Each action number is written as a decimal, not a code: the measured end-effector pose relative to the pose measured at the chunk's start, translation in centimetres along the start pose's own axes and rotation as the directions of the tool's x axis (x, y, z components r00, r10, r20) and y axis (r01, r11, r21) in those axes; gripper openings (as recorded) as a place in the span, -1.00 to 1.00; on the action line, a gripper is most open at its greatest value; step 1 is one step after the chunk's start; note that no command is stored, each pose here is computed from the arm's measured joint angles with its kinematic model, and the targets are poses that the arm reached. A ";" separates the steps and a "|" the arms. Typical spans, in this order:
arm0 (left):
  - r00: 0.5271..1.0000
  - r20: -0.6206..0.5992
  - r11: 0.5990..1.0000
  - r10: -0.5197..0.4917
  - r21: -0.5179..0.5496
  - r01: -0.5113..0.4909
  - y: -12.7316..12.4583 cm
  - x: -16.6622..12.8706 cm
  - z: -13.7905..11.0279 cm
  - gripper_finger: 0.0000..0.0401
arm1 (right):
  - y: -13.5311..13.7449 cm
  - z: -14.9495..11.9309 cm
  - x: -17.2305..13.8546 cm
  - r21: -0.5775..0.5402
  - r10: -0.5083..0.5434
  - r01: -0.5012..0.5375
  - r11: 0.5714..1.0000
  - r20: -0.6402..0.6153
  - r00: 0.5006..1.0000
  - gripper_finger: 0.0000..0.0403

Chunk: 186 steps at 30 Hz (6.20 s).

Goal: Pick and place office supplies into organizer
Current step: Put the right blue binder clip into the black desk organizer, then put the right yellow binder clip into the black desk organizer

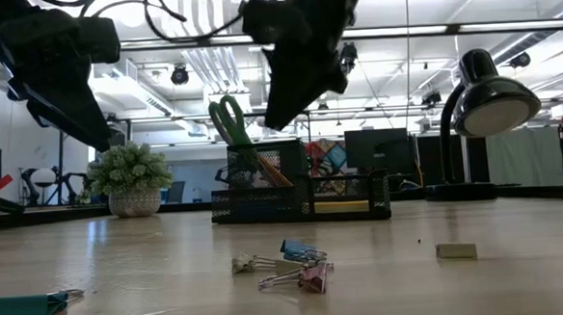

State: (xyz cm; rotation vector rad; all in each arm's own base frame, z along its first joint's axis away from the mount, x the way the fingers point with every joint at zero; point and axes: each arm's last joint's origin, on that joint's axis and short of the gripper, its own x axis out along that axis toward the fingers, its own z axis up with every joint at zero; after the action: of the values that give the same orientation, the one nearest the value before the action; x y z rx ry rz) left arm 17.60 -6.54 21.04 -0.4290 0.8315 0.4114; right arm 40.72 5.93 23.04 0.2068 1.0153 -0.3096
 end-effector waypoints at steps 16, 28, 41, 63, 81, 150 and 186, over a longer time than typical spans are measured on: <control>1.000 -0.001 1.000 0.001 0.009 -0.001 0.0 0.0 0.0 -0.01 | -2.1 0.7 4.0 0.012 -0.035 0.035 0.999 -0.037 0.999 -0.71; 1.000 -0.002 1.000 0.002 0.009 -0.002 0.1 0.0 -0.1 -0.01 | -3.7 1.0 4.5 0.027 -0.084 0.085 0.996 -0.029 0.996 -0.71; 1.000 -0.002 1.000 0.002 0.005 -0.002 0.1 0.0 -0.1 -0.01 | -3.7 0.4 4.9 0.023 -0.054 0.056 0.998 -0.063 0.997 -0.59; 1.000 0.003 1.000 -0.007 0.006 0.007 -0.1 -0.2 0.2 -0.01 | 3.4 -4.5 -1.2 -0.142 -0.042 0.010 0.990 -0.225 0.973 -0.04; 1.000 0.000 0.997 -0.008 0.083 0.008 -0.1 -0.2 0.1 -0.01 | 11.5 -10.8 -3.7 0.917 0.144 0.232 0.324 -0.290 0.946 -0.04; 1.000 -0.017 0.981 0.007 0.194 -0.004 0.2 0.2 -0.3 -0.01 | 11.5 -11.2 3.5 0.888 0.170 0.434 0.150 -0.455 0.874 -0.36; 1.000 -0.014 0.982 0.004 0.190 -0.001 0.2 0.2 -0.3 -0.01 | 10.6 -9.4 2.4 0.776 0.070 0.327 0.539 -0.429 0.901 -0.71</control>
State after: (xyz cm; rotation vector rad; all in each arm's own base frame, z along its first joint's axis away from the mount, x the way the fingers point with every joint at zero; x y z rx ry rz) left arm 17.43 -6.49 20.70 -0.2535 0.8761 0.3276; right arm 38.11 18.41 16.42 1.1372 1.2408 -0.9350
